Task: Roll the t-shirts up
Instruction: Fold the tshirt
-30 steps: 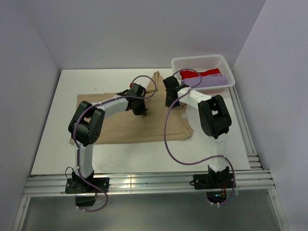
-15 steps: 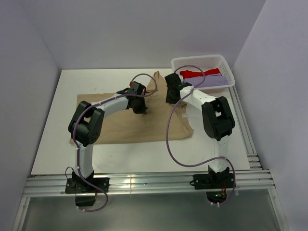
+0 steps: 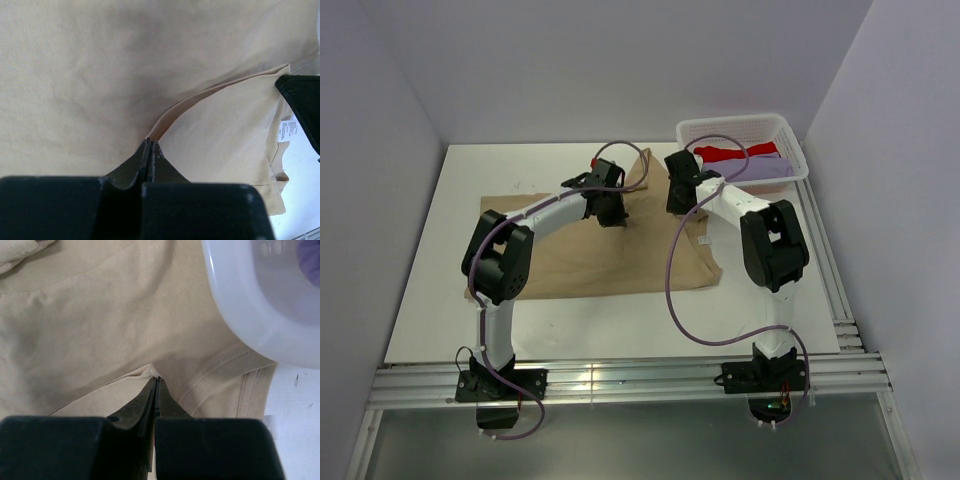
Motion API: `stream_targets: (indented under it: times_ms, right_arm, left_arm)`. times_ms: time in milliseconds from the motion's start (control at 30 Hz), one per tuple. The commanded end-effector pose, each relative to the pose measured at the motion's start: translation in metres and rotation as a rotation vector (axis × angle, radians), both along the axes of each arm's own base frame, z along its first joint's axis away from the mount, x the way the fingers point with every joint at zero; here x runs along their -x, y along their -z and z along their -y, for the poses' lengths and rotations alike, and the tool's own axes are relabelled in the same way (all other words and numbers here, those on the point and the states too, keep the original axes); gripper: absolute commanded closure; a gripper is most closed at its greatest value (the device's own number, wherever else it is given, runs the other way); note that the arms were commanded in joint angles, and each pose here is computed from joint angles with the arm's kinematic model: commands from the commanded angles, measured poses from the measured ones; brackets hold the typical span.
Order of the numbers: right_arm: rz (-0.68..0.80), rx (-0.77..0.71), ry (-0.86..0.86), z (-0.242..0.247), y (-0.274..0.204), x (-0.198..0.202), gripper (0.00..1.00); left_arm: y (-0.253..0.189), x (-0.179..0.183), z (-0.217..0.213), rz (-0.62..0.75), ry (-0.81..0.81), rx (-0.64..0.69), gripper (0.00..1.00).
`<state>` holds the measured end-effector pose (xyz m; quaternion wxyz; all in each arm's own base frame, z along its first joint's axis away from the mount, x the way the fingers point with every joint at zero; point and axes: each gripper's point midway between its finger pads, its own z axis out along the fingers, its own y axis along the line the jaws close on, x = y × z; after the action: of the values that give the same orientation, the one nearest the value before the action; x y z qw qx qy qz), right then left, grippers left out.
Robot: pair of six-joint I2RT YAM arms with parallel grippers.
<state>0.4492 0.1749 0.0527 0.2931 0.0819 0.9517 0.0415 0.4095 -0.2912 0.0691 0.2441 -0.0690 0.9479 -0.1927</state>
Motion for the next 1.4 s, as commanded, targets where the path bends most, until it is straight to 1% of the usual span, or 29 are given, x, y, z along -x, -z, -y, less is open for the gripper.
stream_targets:
  times_ms: [0,833,967,1100,1367]
  right_arm:
    - [0.094,-0.032,0.011,-0.003,-0.038,-0.020,1.00]
    - [0.151,-0.056,0.003,-0.010,-0.073,-0.037,1.00]
    - [0.145,-0.052,0.003,-0.010,-0.070,-0.040,1.00]
    - [0.114,-0.052,0.001,-0.013,-0.054,-0.042,1.00]
    - [0.090,-0.047,0.009,-0.013,-0.036,-0.050,1.00]
  left_arm:
    - [-0.044,-0.011,0.001,0.092,0.006,0.021,1.00]
    - [-0.068,-0.028,-0.016,0.134,-0.027,0.033,1.00]
    - [-0.064,-0.033,-0.016,0.134,-0.028,0.030,1.00]
    - [-0.048,-0.037,-0.018,0.113,-0.033,0.017,1.00]
    - [-0.029,-0.045,-0.023,0.107,-0.043,0.006,1.00]
